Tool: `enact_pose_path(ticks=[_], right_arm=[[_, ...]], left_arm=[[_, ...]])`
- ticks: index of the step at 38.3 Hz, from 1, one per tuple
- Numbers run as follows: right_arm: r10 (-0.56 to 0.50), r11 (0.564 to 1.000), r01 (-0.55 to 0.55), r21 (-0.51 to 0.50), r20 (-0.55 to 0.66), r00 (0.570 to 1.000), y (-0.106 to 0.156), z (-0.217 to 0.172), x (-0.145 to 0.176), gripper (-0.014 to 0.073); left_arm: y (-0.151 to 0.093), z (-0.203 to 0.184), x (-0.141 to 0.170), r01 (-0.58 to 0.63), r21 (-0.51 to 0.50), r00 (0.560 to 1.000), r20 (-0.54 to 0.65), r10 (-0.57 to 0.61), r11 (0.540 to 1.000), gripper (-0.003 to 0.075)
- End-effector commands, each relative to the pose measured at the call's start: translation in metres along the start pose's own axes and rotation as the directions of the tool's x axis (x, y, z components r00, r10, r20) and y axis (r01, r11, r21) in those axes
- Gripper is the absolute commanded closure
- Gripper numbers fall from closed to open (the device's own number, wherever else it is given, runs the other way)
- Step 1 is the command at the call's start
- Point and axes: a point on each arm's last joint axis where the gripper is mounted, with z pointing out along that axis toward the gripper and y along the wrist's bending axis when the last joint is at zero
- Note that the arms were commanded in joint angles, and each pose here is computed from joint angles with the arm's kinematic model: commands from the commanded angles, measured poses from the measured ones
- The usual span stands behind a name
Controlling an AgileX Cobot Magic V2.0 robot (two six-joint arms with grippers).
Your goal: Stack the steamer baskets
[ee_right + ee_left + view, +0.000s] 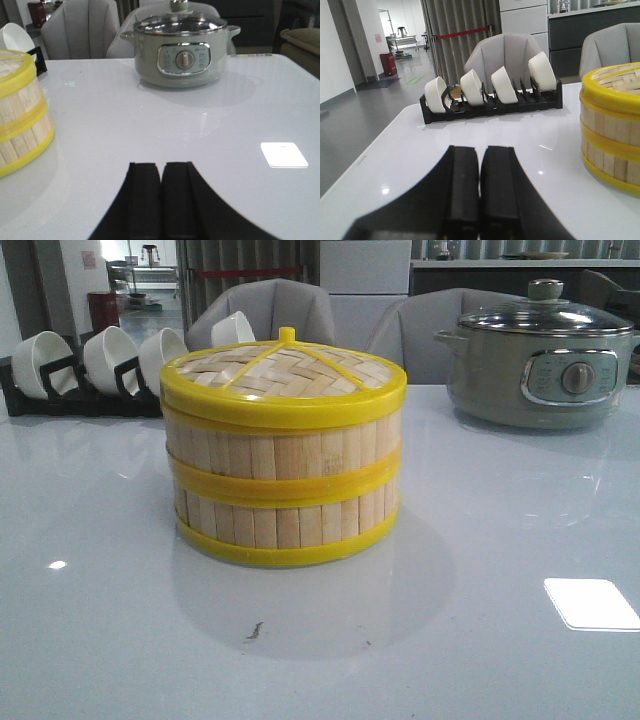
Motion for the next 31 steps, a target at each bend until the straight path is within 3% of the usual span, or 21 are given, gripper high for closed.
enact_pose_path(ticks=[1,31], right_arm=[[0.002,1.000,0.002,-0.030,0.124,0.992,0.0021,-0.0030,-0.0130,0.0576],[0.003,0.999,0.004,-0.048,0.157,0.988,0.0032,-0.0034,-0.0161,0.0576]], left_arm=[[0.0000,-0.0016,-0.0087,0.007,0.001,0.995,0.099,-0.007,1.000,0.0636],[0.0000,-0.0016,-0.0087,0.007,0.001,0.995,0.099,-0.007,1.000,0.0636]])
